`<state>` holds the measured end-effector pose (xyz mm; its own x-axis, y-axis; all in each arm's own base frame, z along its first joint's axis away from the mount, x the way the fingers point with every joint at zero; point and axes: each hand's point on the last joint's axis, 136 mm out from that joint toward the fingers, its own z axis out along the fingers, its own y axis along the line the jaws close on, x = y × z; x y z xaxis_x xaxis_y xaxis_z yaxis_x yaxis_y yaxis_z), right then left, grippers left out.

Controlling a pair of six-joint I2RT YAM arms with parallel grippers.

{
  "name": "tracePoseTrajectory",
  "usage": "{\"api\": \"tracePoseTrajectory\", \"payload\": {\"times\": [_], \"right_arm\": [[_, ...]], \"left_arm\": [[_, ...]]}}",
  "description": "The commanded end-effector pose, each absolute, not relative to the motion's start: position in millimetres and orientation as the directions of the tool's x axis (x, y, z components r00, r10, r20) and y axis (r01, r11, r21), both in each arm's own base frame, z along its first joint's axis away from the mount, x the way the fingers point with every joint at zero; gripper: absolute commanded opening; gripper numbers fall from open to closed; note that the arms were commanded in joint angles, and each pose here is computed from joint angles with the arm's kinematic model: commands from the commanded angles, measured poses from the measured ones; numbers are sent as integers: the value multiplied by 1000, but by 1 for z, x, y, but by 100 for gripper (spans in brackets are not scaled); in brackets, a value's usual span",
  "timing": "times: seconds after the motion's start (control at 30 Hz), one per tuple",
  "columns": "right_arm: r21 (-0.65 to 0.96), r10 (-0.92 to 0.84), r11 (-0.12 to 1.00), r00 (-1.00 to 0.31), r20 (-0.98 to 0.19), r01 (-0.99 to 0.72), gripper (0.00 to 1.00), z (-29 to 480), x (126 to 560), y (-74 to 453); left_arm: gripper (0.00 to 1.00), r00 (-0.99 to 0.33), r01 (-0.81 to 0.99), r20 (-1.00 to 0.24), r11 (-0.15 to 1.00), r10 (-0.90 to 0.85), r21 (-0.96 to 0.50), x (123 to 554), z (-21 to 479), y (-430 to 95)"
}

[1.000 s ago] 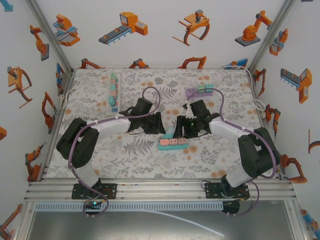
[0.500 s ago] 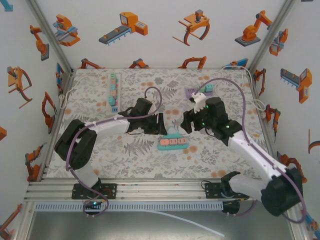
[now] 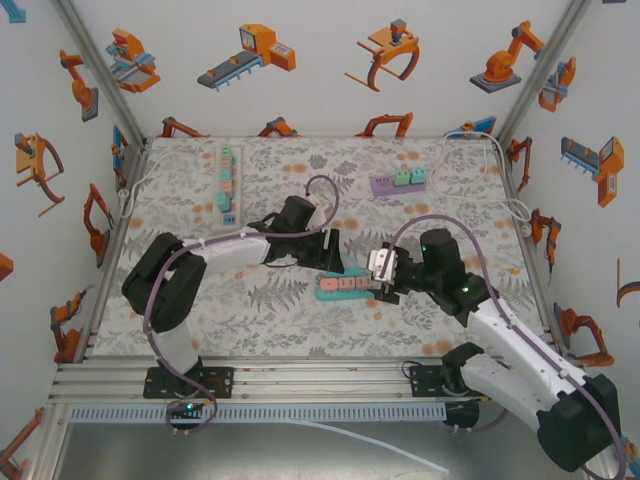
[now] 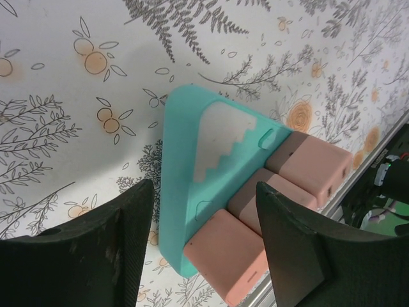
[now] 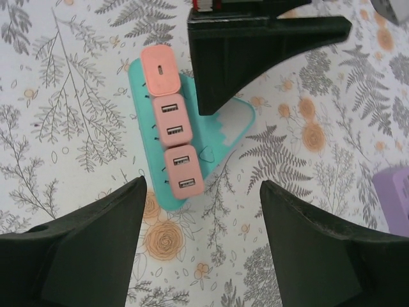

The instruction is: Pull the plug off the socket

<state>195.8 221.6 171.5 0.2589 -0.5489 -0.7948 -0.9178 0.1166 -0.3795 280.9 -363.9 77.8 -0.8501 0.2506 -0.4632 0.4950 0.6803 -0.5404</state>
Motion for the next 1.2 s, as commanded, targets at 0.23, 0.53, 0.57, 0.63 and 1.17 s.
{"api": "tracePoseTrajectory", "payload": {"times": [0.23,0.53,0.57,0.63,1.17], "right_arm": [[-414,-592,-63,369,-717,-908,62,137,201,241],[-379,-602,-92,354,-716,-921,39,116,210,248],[-377,-596,-94,356,-720,-921,37,116,210,250],[-373,-581,-96,356,-732,-923,33,117,210,253],[-314,-448,-44,299,-842,-948,19,147,219,296]], "left_arm": [[62,-854,510,-422,651,305,-562,271,68,-369],[60,-864,499,-368,689,344,-526,263,45,-359],[59,-864,498,-363,693,348,-522,262,43,-358],[57,-868,493,-345,704,357,-511,259,38,-355],[44,-915,400,-159,885,371,-239,232,-32,-296]]}}
